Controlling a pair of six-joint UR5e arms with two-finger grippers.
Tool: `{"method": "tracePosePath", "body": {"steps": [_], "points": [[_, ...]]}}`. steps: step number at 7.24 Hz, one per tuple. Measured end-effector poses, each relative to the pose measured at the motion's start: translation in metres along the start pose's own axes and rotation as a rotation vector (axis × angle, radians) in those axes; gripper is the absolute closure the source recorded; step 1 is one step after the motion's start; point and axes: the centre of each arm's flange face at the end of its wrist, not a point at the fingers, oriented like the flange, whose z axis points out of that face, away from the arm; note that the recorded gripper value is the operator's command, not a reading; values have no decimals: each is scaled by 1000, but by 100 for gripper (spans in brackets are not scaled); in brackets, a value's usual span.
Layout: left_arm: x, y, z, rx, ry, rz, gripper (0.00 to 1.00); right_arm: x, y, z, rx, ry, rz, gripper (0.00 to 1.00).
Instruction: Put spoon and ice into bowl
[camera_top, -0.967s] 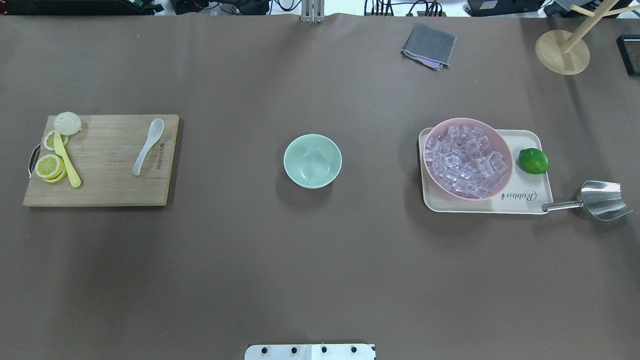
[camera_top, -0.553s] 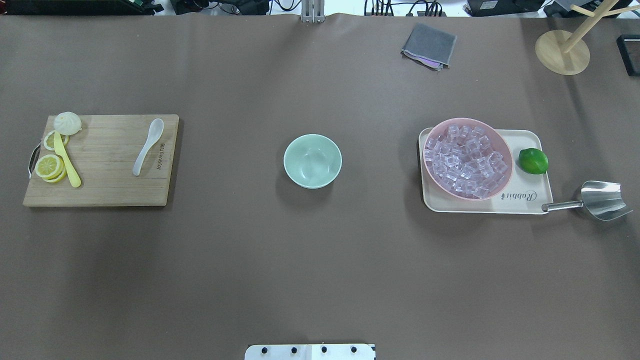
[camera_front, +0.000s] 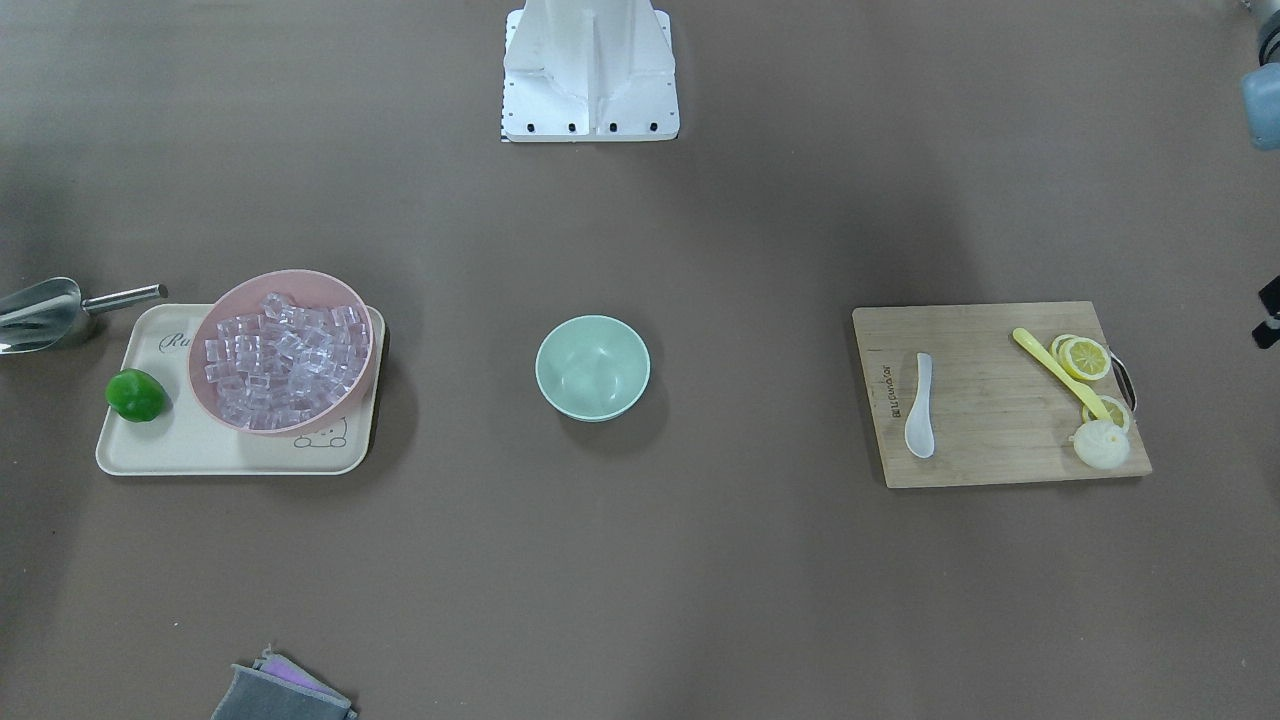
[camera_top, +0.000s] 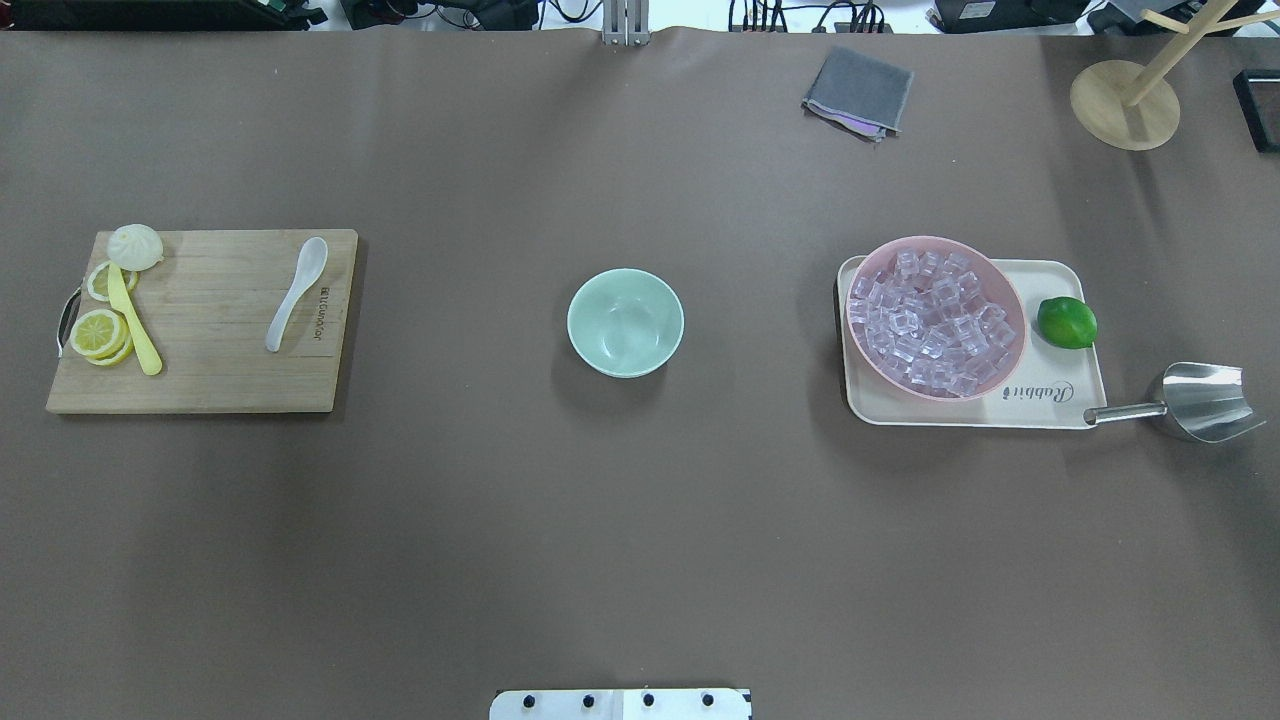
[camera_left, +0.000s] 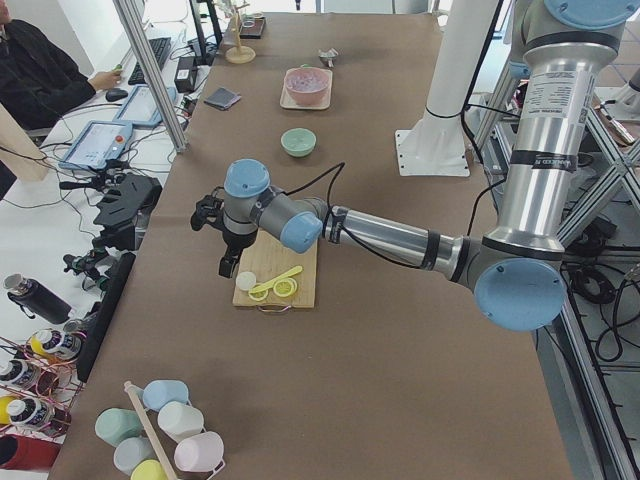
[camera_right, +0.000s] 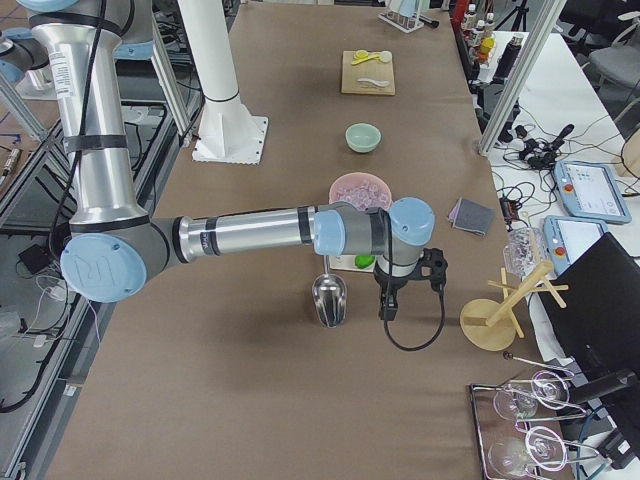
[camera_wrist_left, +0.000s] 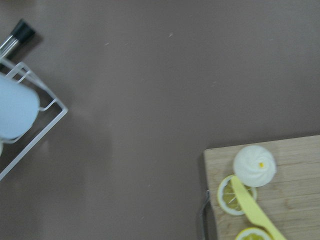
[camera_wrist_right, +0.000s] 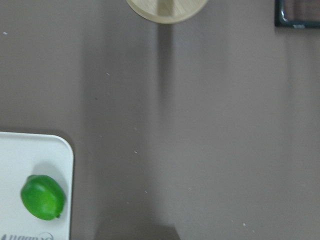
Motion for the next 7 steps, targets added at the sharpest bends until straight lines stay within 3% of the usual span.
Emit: {"method": "tracePosePath", "body": {"steps": [2, 4, 7], "points": [[58, -16, 27, 16, 64, 51, 2, -56, -30, 10, 18, -18, -93, 0], [125, -16, 65, 36, 101, 5, 2, -74, -35, 32, 47, -34, -149, 0], [223, 24, 139, 74, 80, -35, 3, -106, -38, 47, 91, -71, -152, 0]]}}
